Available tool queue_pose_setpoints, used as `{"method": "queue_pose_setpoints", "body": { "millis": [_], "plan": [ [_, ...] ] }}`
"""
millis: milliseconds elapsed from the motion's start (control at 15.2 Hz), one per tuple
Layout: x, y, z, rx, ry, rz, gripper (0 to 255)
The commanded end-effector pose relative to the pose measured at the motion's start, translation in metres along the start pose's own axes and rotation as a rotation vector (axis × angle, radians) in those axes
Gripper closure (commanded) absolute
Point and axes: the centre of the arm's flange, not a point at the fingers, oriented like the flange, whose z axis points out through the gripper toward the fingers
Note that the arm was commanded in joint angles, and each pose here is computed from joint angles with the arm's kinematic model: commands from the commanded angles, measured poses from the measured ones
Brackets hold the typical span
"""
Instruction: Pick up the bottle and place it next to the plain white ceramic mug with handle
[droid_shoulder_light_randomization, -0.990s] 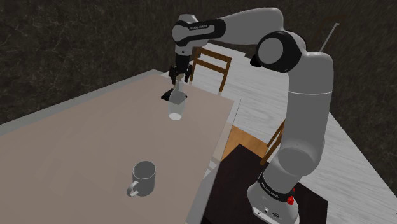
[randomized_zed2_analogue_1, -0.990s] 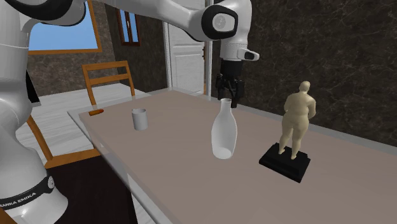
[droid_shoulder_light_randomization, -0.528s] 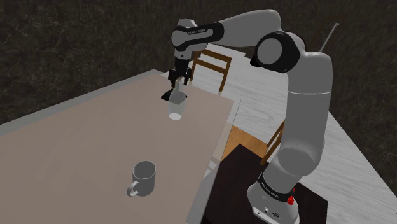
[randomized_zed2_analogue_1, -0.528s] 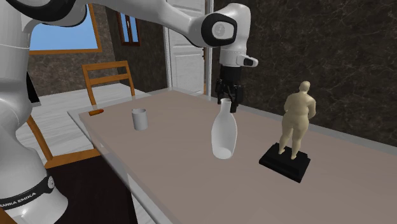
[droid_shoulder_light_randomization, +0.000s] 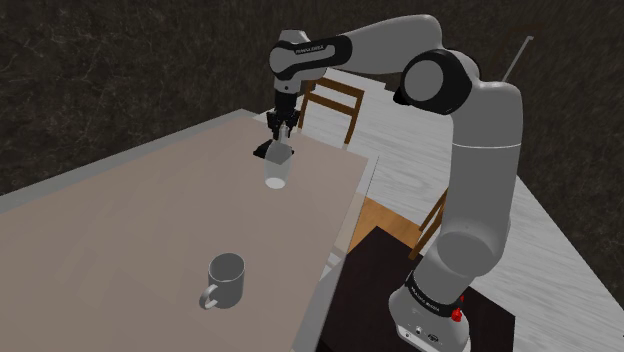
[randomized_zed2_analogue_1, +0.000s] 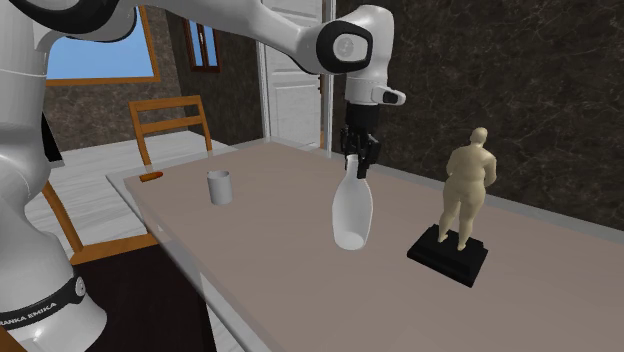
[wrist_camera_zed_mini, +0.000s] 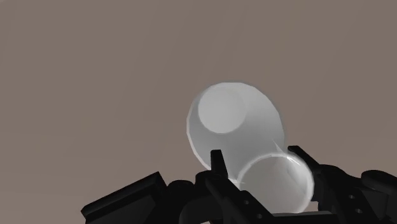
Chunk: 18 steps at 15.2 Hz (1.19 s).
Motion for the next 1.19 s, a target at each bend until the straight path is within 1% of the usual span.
{"method": "queue_pose_setpoints", "body": {
  "millis": [0, 264, 1122],
  "plan": [
    [0.000, 0.000, 0.000, 0.000, 0.000, 0.000, 255],
    [0.000, 0.000, 0.000, 0.000, 0.000, 0.000, 255],
    [-0.004, -0.001, -0.068, 0.000, 0.000, 0.000, 255]
  ]
}}
